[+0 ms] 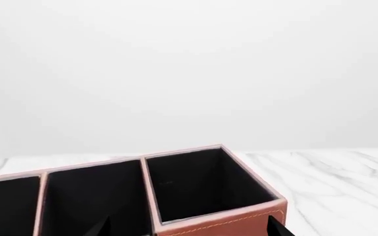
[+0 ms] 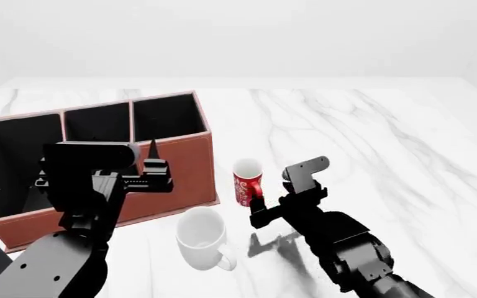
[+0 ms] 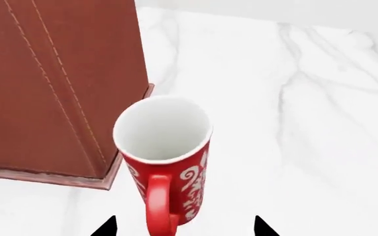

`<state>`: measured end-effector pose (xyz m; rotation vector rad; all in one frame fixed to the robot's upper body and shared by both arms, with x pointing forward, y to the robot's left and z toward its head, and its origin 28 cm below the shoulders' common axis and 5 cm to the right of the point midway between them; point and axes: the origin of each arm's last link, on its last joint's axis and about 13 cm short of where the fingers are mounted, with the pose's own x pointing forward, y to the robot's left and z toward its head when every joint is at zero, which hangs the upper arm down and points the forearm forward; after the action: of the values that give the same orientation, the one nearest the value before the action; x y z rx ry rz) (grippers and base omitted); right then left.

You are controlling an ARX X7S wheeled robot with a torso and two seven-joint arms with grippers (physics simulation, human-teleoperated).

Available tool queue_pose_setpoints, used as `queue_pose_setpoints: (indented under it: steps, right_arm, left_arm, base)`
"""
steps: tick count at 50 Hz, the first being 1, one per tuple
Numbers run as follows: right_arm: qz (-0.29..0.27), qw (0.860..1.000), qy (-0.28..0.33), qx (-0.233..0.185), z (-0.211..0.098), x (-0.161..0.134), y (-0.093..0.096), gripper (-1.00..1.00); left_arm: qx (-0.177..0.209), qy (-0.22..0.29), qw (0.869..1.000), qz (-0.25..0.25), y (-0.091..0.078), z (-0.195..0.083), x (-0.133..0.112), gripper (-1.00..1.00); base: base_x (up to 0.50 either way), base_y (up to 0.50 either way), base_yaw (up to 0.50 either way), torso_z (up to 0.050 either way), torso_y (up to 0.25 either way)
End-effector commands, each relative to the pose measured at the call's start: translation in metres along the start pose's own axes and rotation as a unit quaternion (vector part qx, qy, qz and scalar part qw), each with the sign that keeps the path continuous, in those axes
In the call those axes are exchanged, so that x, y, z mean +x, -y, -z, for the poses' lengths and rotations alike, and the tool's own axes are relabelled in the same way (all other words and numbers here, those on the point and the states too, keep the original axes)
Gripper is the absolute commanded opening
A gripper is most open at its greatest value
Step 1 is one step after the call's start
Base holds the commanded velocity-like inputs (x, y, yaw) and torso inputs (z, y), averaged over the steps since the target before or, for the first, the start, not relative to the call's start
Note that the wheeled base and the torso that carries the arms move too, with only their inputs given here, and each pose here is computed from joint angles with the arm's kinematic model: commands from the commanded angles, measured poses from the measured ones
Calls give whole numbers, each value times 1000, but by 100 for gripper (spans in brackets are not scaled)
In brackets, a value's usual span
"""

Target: Pick up the red mug and place it to the right of the caddy.

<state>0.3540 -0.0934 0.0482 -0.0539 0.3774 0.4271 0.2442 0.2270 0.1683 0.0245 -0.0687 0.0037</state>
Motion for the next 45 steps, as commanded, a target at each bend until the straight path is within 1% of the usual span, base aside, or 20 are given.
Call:
queue_pose_setpoints:
  steps: [1,2,5,8,10,15,16,22,26,45]
  right_arm:
    - [2,997,83,4,-19,-73,5,100]
    - [1,995,101,2,-26,-84,5,100]
    - [-5,992,130,1,-42,-102,5,100]
    - [-5,987,162,-2,-56,-116,5,100]
    - [-6,985,174,1,-61,-121,5,100]
    - [-3,971,238,34,-72,-134,4,100]
    - [3,965,259,48,-76,-138,4,100]
    - [-11,952,298,61,-82,-150,0,100]
    - [-13,948,311,60,-85,-155,-3,100]
    - [-29,948,310,62,-82,-154,-5,100]
  left_arm:
    - [-1,1,1000,-2,-1,0,0,100]
    - [0,1,1000,-2,-1,-1,0,100]
    - [0,3,1000,-2,-1,-2,0,100]
    - [0,4,1000,-2,-1,-3,0,100]
    - [0,4,1000,-2,-1,-3,0,100]
    - [0,4,1000,-2,-1,-3,1,100]
    - [0,4,1000,-2,-1,-3,1,100]
    - [0,4,1000,-2,-1,-3,1,100]
    - [-1,4,1000,-2,-1,-2,1,100]
    - [1,4,1000,-2,-1,-1,0,100]
  base:
    - [0,0,0,0,0]
    - [0,0,0,0,0]
    - [0,0,0,0,0]
    - [0,0,0,0,0]
    - [0,0,0,0,0]
    - [0,0,0,0,0]
    - [0,0,0,0,0]
    - [0,0,0,0,0]
    - [0,0,0,0,0]
    - [0,0,0,0,0]
